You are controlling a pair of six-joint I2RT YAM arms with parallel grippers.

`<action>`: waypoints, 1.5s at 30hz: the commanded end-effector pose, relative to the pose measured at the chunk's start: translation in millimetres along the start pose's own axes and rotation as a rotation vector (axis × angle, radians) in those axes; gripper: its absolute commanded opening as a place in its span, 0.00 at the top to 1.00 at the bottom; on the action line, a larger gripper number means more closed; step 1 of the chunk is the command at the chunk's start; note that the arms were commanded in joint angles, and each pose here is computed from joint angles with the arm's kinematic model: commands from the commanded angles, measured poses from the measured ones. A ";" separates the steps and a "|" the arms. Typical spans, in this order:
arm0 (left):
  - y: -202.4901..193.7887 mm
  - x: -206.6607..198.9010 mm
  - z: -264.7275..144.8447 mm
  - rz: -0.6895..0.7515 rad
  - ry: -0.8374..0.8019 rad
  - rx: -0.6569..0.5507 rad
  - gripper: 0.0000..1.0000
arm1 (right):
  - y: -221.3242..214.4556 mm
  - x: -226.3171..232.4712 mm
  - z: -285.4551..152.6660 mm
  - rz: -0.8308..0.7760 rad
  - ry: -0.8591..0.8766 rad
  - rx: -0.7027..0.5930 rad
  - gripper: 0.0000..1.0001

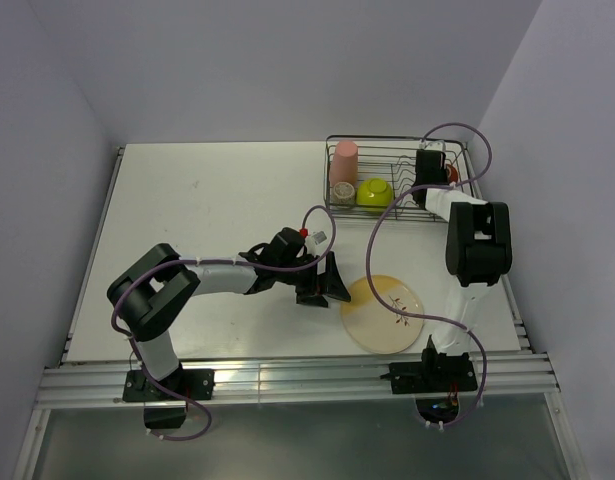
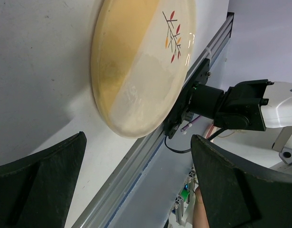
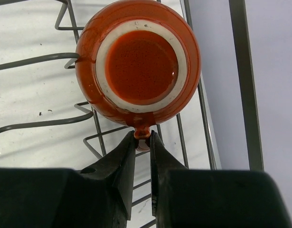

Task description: Load the mixed dishes into the dish rack

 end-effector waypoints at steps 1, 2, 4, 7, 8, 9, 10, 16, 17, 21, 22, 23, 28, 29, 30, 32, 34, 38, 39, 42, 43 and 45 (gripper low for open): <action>-1.5 -8.6 0.6 0.039 -0.043 0.008 0.02 | -6.2 4.7 3.9 -0.008 0.026 0.041 1.00; -1.6 -8.4 0.9 0.038 -0.045 0.009 0.02 | -5.1 4.0 4.2 -0.007 0.028 0.038 1.00; -2.5 -6.9 1.4 0.036 -0.044 0.013 0.02 | -4.3 2.1 3.3 0.002 0.023 0.035 1.00; -3.1 -5.7 1.1 0.036 -0.043 0.012 0.02 | -0.7 -3.1 -0.3 0.031 0.031 0.012 1.00; -3.0 -6.1 1.4 0.037 -0.046 0.012 0.02 | 1.1 -5.0 -0.8 0.051 0.038 0.005 1.00; -3.5 -5.1 1.6 0.033 -0.044 0.014 0.02 | 0.6 -10.5 -0.3 0.069 0.038 0.007 1.00; -3.4 -5.5 1.9 0.034 -0.046 0.015 0.02 | 5.0 -15.0 -2.9 0.087 0.044 -0.005 1.00; -4.1 -4.9 1.1 0.034 -0.046 0.014 0.02 | 16.2 -20.0 -7.0 0.183 0.150 -0.032 1.00; -4.2 -4.7 0.8 0.034 -0.045 0.012 0.02 | 17.0 -19.7 -7.7 0.190 0.158 -0.032 1.00; -4.7 -4.3 1.0 0.034 -0.046 0.015 0.02 | 17.7 -22.6 -12.2 0.219 0.194 -0.048 1.00; -4.4 -4.9 1.0 0.033 -0.048 0.014 0.02 | 17.3 -23.1 -13.0 0.225 0.200 -0.048 1.00; -5.3 -4.7 1.5 0.033 -0.048 0.017 0.02 | 16.7 -23.7 -13.3 0.232 0.202 -0.048 1.00; -5.2 -3.8 0.2 0.037 -0.046 0.014 0.02 | 9.2 -22.4 -12.7 0.215 0.195 -0.017 1.00; -5.7 -3.9 -0.2 0.037 -0.046 0.015 0.02 | 7.2 -21.7 -13.9 0.222 0.200 -0.017 1.00; -5.7 -4.7 -0.5 0.039 -0.049 0.015 0.02 | 8.3 -23.3 -14.5 0.230 0.200 -0.025 1.00; -6.7 -3.3 -0.6 0.037 -0.048 0.018 0.02 | 12.2 -25.8 -16.9 0.231 0.202 -0.035 1.00; -7.2 -3.5 -1.5 0.039 -0.050 0.017 0.02 | 9.7 -24.8 -17.2 0.224 0.207 -0.020 1.00; -8.5 -3.4 -2.5 0.040 -0.052 0.019 0.02 | 0.9 -21.0 -17.3 0.215 0.213 0.007 1.00; -8.2 -3.9 -2.4 0.042 -0.054 0.018 0.02 | -0.8 -19.6 -16.6 0.213 0.216 0.012 1.00; -8.0 -2.5 -2.4 0.045 -0.045 0.017 0.02 | -4.0 -19.2 -15.7 0.209 0.212 0.028 1.00; -7.4 -0.1 -1.9 0.045 -0.033 0.013 0.02 | -4.8 -19.6 -16.1 0.214 0.208 0.032 0.98; -7.2 1.5 -1.5 0.042 -0.025 0.012 0.02 | -2.8 -21.9 -17.4 0.222 0.200 0.024 0.77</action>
Point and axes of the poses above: each gripper's point midway between its finger pads, its own z axis out along the fingers, its own x axis along the line the jaws close on, y = z × x, the point moved 2 cm from there along -z, back along the fingers, and after that the axes turned 7 degrees about -z, right-handed, at the moved point
